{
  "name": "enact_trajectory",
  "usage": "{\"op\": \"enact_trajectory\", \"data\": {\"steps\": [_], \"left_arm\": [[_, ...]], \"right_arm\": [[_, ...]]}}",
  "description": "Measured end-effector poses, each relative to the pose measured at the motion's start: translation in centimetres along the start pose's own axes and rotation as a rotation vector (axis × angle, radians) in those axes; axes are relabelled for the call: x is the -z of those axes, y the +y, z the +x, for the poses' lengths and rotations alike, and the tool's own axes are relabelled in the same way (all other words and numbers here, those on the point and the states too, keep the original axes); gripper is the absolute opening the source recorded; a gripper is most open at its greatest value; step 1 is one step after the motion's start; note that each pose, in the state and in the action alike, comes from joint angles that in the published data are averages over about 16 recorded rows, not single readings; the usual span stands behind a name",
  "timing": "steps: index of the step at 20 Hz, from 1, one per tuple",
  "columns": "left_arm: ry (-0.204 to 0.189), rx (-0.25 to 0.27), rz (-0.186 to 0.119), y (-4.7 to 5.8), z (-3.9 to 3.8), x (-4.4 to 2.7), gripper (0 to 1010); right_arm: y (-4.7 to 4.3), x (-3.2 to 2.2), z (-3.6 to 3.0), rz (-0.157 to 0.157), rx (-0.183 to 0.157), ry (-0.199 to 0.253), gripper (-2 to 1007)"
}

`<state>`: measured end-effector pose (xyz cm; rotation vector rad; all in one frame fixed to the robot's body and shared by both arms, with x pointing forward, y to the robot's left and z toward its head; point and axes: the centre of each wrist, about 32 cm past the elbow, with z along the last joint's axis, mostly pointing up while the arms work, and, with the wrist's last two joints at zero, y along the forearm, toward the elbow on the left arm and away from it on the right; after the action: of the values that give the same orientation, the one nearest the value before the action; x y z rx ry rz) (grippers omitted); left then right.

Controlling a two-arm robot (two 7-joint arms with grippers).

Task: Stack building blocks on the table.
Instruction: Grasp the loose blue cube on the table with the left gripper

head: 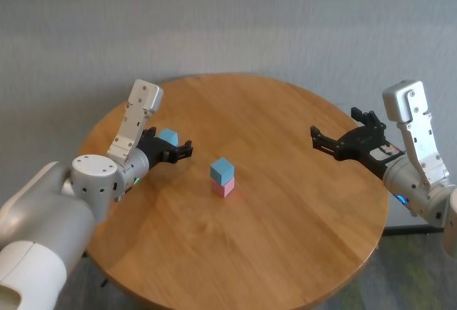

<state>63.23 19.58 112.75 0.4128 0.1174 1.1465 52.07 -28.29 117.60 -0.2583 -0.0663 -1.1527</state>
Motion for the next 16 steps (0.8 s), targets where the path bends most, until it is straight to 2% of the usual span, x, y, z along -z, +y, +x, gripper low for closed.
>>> {"op": "enact_trajectory", "data": {"steps": [16], "left_arm": [[-0.014, -0.016, 0.005, -0.6, 0.37, 0.61, 1002]], "right_arm": [[0.0, 0.0, 0.0, 0.0, 0.0, 0.0, 1005]]}}
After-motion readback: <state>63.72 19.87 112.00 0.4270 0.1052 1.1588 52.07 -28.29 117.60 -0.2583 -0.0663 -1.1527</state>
